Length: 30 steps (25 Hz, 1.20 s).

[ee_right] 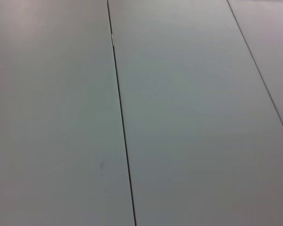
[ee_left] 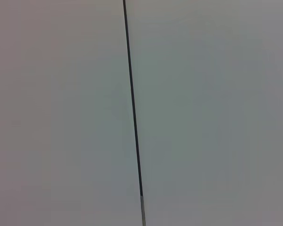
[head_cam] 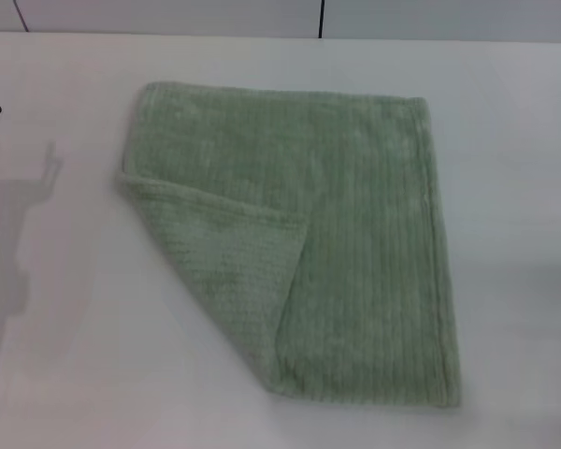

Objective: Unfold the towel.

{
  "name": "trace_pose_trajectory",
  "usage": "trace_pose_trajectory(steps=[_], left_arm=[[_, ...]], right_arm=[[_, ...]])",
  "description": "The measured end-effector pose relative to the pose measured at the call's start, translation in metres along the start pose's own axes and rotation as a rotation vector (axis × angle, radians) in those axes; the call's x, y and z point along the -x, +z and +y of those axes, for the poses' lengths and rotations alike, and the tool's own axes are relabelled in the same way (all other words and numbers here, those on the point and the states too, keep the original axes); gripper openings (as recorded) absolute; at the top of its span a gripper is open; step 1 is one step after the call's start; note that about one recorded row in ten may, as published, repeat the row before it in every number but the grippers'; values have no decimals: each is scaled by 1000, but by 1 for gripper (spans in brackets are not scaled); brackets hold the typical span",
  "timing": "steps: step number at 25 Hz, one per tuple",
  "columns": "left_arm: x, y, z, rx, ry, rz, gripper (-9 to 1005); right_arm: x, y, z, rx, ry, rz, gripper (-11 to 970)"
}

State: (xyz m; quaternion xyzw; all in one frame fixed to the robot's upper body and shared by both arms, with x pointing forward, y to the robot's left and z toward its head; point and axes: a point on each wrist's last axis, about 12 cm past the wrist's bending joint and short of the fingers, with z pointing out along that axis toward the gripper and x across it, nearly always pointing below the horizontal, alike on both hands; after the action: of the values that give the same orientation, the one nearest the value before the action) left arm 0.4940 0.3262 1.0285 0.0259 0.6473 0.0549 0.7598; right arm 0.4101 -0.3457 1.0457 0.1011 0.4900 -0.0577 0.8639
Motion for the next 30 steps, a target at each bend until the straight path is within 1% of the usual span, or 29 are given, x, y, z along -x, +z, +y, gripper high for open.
trace_pose_trajectory(steps=[8, 11, 13, 16, 17, 19, 20, 21, 23, 26, 28, 30], left_arm=[[2, 1, -2, -10, 6, -10, 796], [2, 1, -2, -10, 6, -10, 793], [1, 2, -2, -12, 11, -11, 792], [2, 2, -2, -7, -4, -15, 789], [2, 2, -2, -7, -4, -15, 788], [3, 4, -3, -12, -4, -16, 787], [3, 5, -4, -16, -2, -18, 786], [3, 6, -4, -18, 0, -20, 785], [5, 8, -6, -25, 5, -26, 784], [5, 11, -10, -43, 10, -27, 781], [5, 13, -11, -53, 17, -28, 780], [6, 14, -13, -62, 22, -30, 778]], right_arm=[[0, 0, 4, 19, 9, -4, 836], [-2, 6, 12, 62, 35, -12, 835], [-6, 15, 20, 109, 65, 0, 834], [-19, 36, 37, 224, 123, 78, 832], [-24, 47, 44, 288, 156, 123, 831], [-32, 64, 53, 374, 231, 209, 830], [-36, 76, 59, 416, 286, 273, 830], [-38, 87, 64, 448, 322, 317, 829], [-44, 108, 78, 515, 367, 417, 828], [-54, 137, 99, 596, 374, 583, 604], [-59, 153, 116, 641, 368, 690, 508], [-63, 165, 132, 687, 355, 777, 411]])
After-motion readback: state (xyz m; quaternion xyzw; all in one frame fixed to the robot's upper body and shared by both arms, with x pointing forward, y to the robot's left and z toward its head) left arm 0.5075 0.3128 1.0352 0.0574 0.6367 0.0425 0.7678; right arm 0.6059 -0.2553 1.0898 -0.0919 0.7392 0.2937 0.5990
